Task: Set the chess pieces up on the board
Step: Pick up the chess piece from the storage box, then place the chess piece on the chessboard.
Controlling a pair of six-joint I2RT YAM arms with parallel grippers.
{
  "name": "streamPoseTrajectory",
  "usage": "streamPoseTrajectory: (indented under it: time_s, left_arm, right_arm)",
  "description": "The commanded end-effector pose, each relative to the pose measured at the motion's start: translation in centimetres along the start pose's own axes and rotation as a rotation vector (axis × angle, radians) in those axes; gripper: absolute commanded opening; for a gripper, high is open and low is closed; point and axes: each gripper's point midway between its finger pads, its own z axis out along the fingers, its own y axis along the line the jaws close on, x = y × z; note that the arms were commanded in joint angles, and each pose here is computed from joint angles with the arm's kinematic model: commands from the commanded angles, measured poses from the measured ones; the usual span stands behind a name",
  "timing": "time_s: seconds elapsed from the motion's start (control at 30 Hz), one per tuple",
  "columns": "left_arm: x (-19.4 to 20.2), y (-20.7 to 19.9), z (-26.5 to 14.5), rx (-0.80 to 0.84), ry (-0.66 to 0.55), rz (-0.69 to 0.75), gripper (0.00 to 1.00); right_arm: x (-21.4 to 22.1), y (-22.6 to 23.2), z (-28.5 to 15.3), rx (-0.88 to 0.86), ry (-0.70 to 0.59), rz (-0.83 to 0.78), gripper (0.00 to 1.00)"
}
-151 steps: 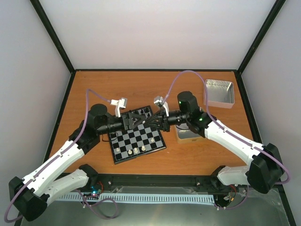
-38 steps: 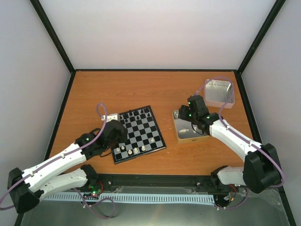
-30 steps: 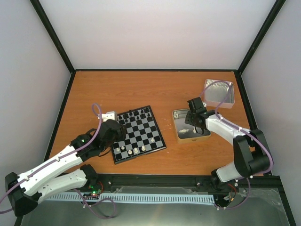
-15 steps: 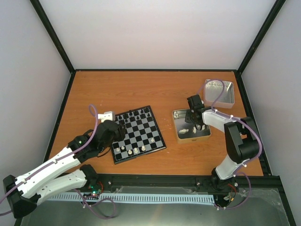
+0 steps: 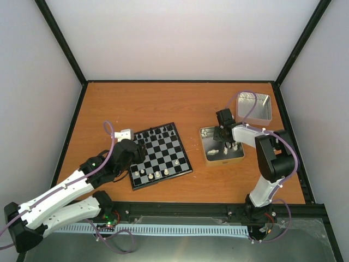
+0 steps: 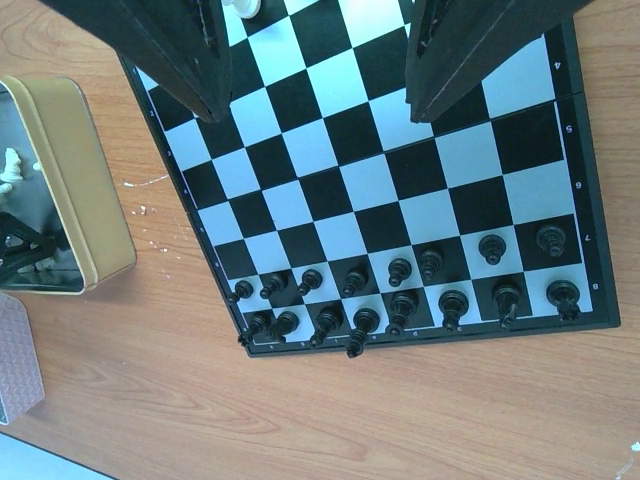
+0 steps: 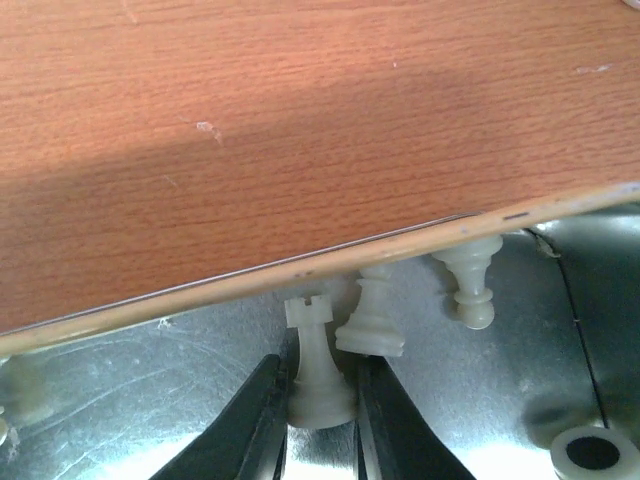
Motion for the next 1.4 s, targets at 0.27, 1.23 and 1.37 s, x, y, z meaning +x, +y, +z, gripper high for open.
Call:
streamPoseTrajectory:
  time_s: [0.27,1.23,1.37]
  left_arm:
    - [-0.5,-0.5,0.5,0.013,0.003,0.000,0.51]
    - [-6.2,-19.9,-4.7,0.982,0.239,-0.009,0.55]
    - [-5.2,-20.5,-5.7,1.075,0.295,-0.012,0.49]
  right_arm:
    - [-1.4,1.4,-2.9,-0.117,-0.061,-0.007,0.10]
    - [4.4,17.9,-32.9,-1.444,-0.310,-0.588,0.15]
    - [4.9,18.5,-32.8,-1.451,-0.290,-0.610,0.15]
